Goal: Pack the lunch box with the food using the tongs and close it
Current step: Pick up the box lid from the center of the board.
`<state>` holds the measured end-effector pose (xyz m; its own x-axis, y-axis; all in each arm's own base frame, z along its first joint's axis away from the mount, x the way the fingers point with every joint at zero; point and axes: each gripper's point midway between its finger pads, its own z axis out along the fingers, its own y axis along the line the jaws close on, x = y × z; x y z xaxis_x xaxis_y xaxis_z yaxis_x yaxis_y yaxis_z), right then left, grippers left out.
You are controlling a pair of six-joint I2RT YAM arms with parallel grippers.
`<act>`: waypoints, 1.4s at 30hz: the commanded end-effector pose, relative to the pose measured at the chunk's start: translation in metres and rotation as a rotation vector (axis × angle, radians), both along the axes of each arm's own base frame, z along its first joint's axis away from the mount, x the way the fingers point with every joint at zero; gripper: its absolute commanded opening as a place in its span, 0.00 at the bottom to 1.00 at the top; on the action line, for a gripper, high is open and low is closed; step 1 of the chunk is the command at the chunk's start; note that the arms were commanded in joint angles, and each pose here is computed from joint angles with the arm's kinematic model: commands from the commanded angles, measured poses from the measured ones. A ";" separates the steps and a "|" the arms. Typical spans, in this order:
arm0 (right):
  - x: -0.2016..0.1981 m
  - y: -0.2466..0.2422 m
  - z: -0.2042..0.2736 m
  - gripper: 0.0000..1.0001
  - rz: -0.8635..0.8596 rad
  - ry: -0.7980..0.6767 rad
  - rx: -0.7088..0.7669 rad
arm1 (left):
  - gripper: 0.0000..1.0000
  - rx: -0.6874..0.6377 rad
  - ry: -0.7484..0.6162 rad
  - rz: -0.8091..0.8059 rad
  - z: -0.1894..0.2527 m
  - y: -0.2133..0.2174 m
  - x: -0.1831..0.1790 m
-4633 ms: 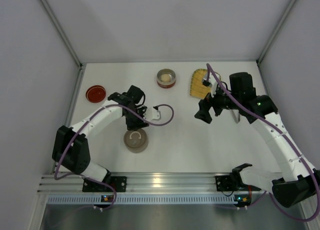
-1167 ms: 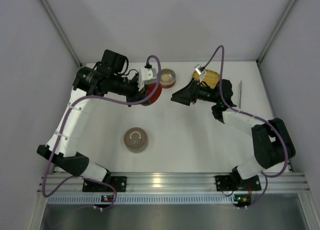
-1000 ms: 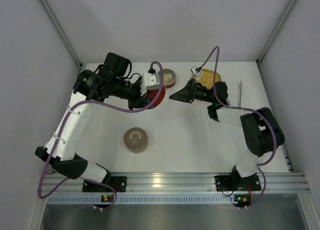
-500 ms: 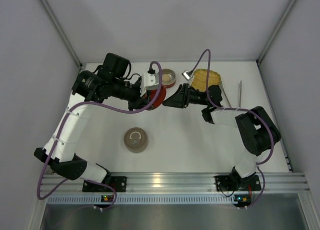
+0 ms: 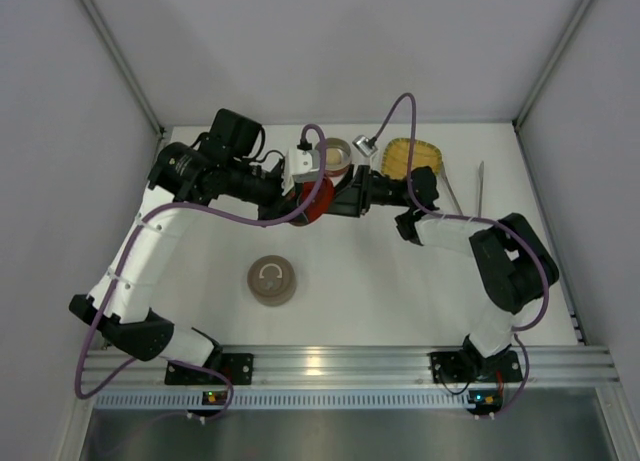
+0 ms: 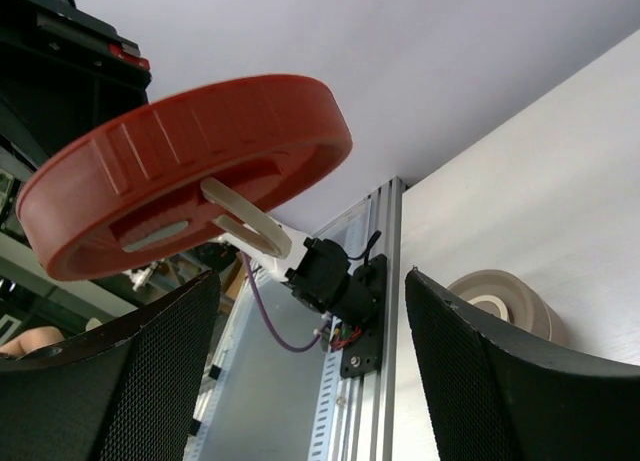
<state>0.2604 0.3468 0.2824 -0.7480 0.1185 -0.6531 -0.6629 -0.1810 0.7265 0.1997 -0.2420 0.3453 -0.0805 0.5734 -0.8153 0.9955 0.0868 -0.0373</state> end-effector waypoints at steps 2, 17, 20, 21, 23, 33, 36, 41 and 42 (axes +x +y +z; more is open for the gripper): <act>-0.035 -0.010 0.076 0.75 0.006 -0.483 0.284 | 0.00 -0.075 -0.037 -0.039 0.018 -0.004 -0.010; -0.048 -0.004 0.083 0.59 0.046 -0.507 0.301 | 0.00 -0.084 -0.019 -0.029 0.016 -0.006 -0.010; -0.053 -0.005 0.086 0.49 0.048 -0.519 0.305 | 0.00 -0.081 -0.010 -0.013 0.013 -0.006 -0.007; -0.054 -0.006 0.086 0.47 0.049 -0.522 0.306 | 0.00 -0.081 -0.008 -0.010 0.012 -0.007 -0.007; -0.056 -0.007 0.086 0.44 0.052 -0.519 0.305 | 0.00 -0.080 -0.012 0.003 0.012 -0.007 -0.004; -0.063 -0.012 0.092 0.33 0.060 -0.487 0.309 | 0.00 -0.091 0.023 0.077 0.005 -0.008 0.008; -0.063 -0.011 0.095 0.25 0.072 -0.477 0.310 | 0.00 -0.101 0.022 0.110 0.007 -0.008 0.014; -0.064 -0.011 0.094 0.07 0.103 -0.450 0.288 | 0.01 -0.130 0.020 0.168 0.009 -0.007 0.020; -0.062 -0.011 0.095 0.04 0.104 -0.443 0.278 | 0.09 -0.119 0.031 0.178 -0.001 -0.007 0.021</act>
